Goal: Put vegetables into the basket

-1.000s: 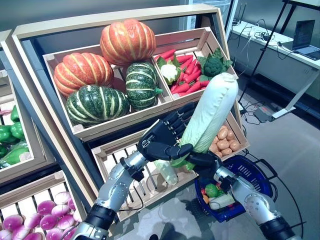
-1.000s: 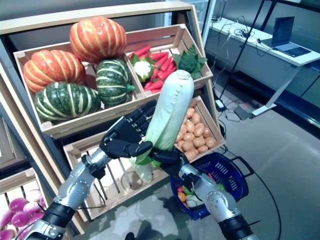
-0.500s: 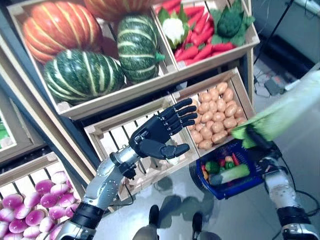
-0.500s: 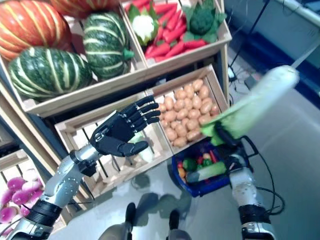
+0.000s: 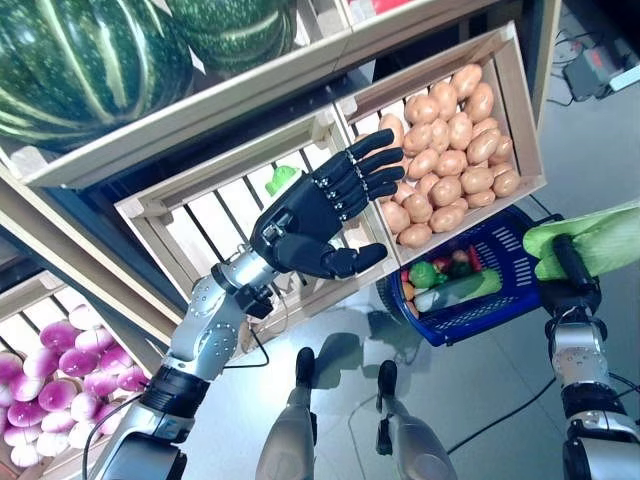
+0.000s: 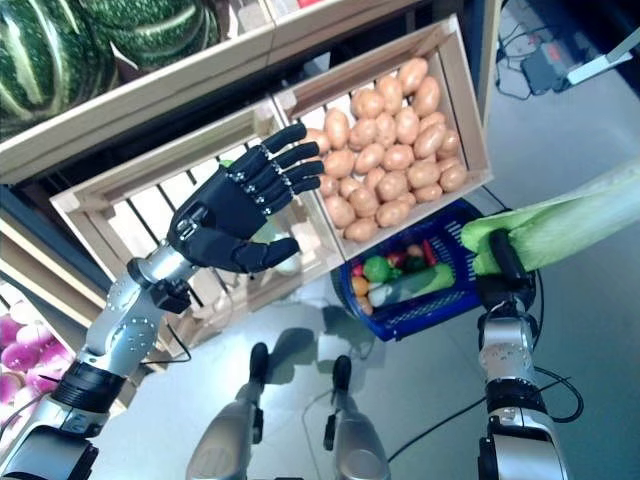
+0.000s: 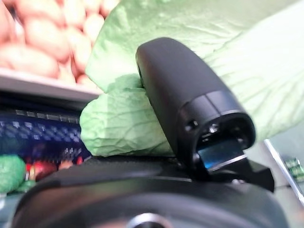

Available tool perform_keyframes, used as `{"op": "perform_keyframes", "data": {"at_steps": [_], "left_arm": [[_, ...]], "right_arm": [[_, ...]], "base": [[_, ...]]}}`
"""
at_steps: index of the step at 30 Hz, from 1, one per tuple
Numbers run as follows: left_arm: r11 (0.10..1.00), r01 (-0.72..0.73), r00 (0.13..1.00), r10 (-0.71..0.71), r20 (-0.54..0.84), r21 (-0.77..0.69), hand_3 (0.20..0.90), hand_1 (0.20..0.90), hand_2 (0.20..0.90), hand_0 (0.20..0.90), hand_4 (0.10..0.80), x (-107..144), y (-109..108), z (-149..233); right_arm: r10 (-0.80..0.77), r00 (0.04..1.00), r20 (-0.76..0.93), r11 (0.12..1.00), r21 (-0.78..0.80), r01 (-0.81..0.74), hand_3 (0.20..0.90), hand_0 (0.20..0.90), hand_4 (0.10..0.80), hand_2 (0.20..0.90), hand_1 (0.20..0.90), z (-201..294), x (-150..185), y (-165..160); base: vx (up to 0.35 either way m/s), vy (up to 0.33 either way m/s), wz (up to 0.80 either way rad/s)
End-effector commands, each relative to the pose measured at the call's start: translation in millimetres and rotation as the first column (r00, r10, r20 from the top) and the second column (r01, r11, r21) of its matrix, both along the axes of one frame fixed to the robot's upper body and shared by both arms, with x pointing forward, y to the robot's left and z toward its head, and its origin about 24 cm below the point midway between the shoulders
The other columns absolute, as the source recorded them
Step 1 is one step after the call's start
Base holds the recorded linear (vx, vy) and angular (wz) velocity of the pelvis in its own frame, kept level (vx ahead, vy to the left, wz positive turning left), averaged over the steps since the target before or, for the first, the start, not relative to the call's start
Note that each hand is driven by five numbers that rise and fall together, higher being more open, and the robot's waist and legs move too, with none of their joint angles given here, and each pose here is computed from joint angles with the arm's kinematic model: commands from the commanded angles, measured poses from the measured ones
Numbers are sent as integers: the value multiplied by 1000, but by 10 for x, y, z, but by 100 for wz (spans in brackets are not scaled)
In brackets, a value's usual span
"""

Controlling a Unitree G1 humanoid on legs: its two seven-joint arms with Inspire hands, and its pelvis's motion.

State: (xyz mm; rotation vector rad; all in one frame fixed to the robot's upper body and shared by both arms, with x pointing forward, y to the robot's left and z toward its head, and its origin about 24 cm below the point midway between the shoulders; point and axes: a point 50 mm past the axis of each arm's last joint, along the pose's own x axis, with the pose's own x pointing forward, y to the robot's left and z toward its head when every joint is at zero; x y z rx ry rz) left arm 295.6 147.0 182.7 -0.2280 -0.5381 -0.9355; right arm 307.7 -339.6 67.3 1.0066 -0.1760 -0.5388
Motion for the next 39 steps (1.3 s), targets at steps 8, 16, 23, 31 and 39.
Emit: {"op": "perform_keyframes", "data": {"at_steps": [8,16,23,31,39], "left_arm": [[982,149,919,-94,384,-116,900,900,900,900,800,-82,-173,840],[953,263,865,-165,474,-148,900,900,900,900,800,-165,-303,1051],[927,336,815,-199,544,-165,900,900,900,900,800,-273,-412,1195],[909,354,818,-185,544,-222,900,900,900,900,800,-270,-424,1283],[904,356,831,-191,523,-236,900,900,900,900,800,-255,-416,1255]], "right_arm": [[-91,983,158,992,-77,104,300,300,400,300,300,778,144,-360],[-36,990,136,999,-29,40,300,300,400,300,300,734,313,-188],[70,987,144,997,-34,-66,300,300,400,300,300,842,549,148],[64,995,74,997,28,-66,300,300,400,300,300,809,657,264],[68,994,-81,980,192,-51,300,300,400,300,300,738,713,330]], "base": [[-79,-64,9],[-37,-8,8],[-35,-5,13],[-6,9,1],[0,21,-3]]}}
